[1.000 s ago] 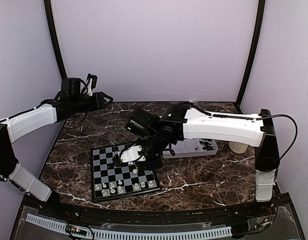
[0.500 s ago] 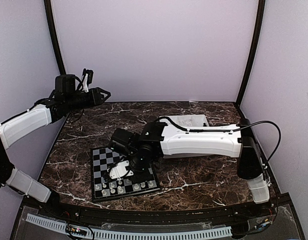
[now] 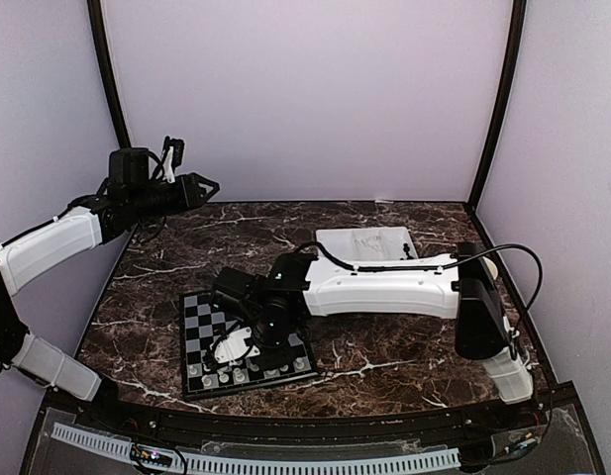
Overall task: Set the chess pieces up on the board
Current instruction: Place the king on e1.
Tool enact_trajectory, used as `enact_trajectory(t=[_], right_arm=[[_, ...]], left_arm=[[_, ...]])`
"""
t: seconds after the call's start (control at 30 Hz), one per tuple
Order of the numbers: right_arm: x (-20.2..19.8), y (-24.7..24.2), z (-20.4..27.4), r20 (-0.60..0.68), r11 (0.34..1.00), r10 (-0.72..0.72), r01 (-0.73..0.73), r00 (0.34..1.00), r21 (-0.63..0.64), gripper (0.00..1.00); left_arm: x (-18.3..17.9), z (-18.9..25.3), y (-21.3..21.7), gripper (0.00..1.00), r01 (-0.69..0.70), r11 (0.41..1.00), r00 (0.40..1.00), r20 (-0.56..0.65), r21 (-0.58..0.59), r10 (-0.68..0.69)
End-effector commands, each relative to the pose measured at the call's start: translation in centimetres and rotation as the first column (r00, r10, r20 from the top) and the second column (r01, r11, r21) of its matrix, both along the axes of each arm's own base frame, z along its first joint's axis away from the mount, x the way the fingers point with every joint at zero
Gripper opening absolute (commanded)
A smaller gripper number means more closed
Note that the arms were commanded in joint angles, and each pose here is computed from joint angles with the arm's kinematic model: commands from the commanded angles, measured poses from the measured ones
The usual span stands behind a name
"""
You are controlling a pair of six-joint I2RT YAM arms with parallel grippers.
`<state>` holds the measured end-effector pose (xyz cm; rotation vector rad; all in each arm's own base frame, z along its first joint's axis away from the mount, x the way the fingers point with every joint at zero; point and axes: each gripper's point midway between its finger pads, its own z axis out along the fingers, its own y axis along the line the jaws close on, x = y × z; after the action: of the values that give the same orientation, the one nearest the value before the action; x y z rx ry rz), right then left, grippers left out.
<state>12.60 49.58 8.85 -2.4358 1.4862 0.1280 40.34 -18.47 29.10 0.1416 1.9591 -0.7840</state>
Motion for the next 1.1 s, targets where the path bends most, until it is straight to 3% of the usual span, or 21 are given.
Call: enact_trajectory(t=[0.0,0.5,0.67,0.87,1.07], right_arm=[[-0.7,0.5,-0.3,-0.017,1.0,0.001,-0.001,1.0,-0.008,0.05],[-1.2,0.9,-2.0,-0.055,0.999,-0.01,0.008,0.998,-0.035,0.06],[-1.3,0.8,-2.3,-0.054,0.999,-0.006,0.004,0.999,-0.044,0.12],[-1.3,1.0,-2.3,-0.042,0.999,-0.008,0.007,0.999,-0.041,0.28],[-1.4,1.0,-2.2,-0.042,0.999,-0.009,0.007,0.999,-0.038,0.31]], left_arm=[[-0.7,1.1,0.2,0.48,0.01,1.0,1.0,0.027,-0.02,-0.009],[-0.7,1.0,0.2,0.48,0.013,1.0,1.0,0.022,-0.028,-0.013],[-0.6,1.0,0.3,0.48,0.014,0.999,1.0,0.022,-0.03,-0.013],[-0.6,1.0,0.4,0.48,0.012,0.999,1.0,0.022,-0.031,-0.012],[-0.6,1.0,0.3,0.48,0.013,0.999,1.0,0.023,-0.033,-0.012]])
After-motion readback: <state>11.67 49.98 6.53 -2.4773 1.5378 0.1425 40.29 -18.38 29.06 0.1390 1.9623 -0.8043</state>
